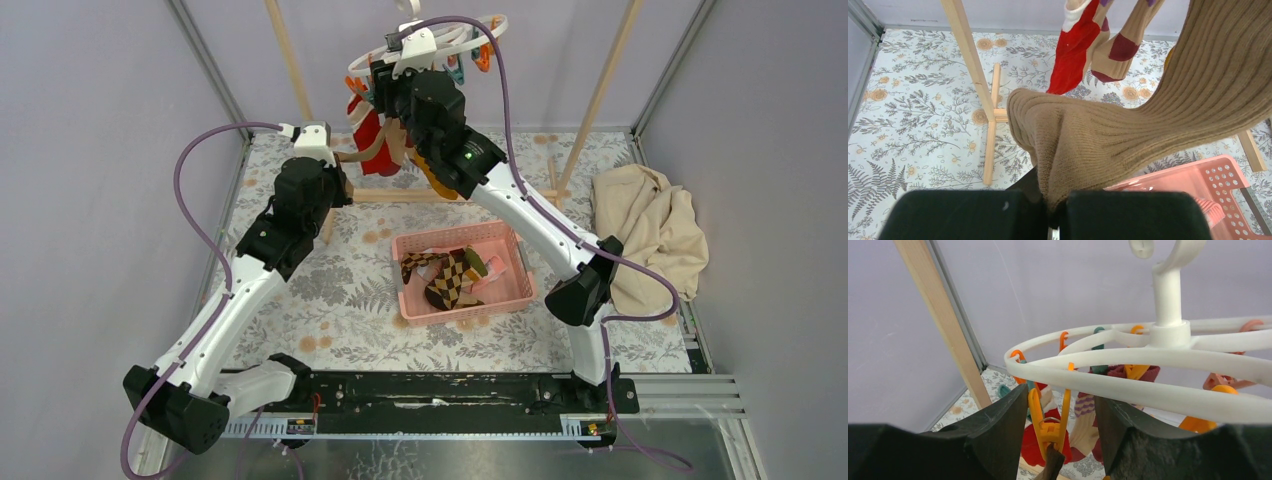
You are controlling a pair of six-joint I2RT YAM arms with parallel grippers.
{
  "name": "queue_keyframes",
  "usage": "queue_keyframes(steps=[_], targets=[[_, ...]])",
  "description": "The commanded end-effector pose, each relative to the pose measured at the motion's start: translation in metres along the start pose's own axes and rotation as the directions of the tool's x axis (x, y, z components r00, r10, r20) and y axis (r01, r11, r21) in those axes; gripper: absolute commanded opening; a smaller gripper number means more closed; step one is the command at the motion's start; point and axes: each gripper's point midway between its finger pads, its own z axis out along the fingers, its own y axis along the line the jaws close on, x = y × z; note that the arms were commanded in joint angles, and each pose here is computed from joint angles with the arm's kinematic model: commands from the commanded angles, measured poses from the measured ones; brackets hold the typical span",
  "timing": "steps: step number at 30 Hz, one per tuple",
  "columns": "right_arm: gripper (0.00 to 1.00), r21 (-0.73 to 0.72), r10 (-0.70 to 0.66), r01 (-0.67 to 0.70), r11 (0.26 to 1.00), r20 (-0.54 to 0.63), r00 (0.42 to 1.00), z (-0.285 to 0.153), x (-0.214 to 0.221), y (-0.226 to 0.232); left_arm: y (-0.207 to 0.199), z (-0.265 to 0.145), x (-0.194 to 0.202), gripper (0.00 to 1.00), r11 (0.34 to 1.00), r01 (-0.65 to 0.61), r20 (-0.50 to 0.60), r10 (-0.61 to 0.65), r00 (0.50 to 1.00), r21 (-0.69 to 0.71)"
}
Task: Remove the socks clipped to the hanger
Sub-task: Remove the sock from the hanger.
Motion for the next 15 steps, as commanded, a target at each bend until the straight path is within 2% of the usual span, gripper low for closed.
queue_keyframes(steps=[1, 8, 12, 15], targets=[[0.58, 0.028, 0.009, -0.012, 1.000, 0.101, 0.995, -0.005, -0.041, -0.004, 0.001, -0.002, -0.013, 0.00, 1.000, -0.004, 0.034, 0.004, 0.999, -0.003], [0.59, 0.024, 0.006, -0.008, 1.000, 0.094, 0.996, -0.004, -0.038, -0.003, 0.001, -0.001, -0.013, 0.00, 1.000, -0.004, 0.032, 0.004, 0.999, -0.001], [0.65, 0.021, 0.005, -0.006, 1.000, 0.059, 0.998, -0.005, -0.027, -0.002, 0.000, -0.001, -0.012, 0.00, 1.000, -0.004, 0.031, 0.004, 1.000, 0.000], [0.65, 0.019, 0.009, -0.010, 1.000, 0.046, 0.999, -0.005, -0.021, -0.001, 0.001, -0.001, -0.012, 0.00, 1.000, -0.004, 0.032, 0.004, 0.999, 0.000]])
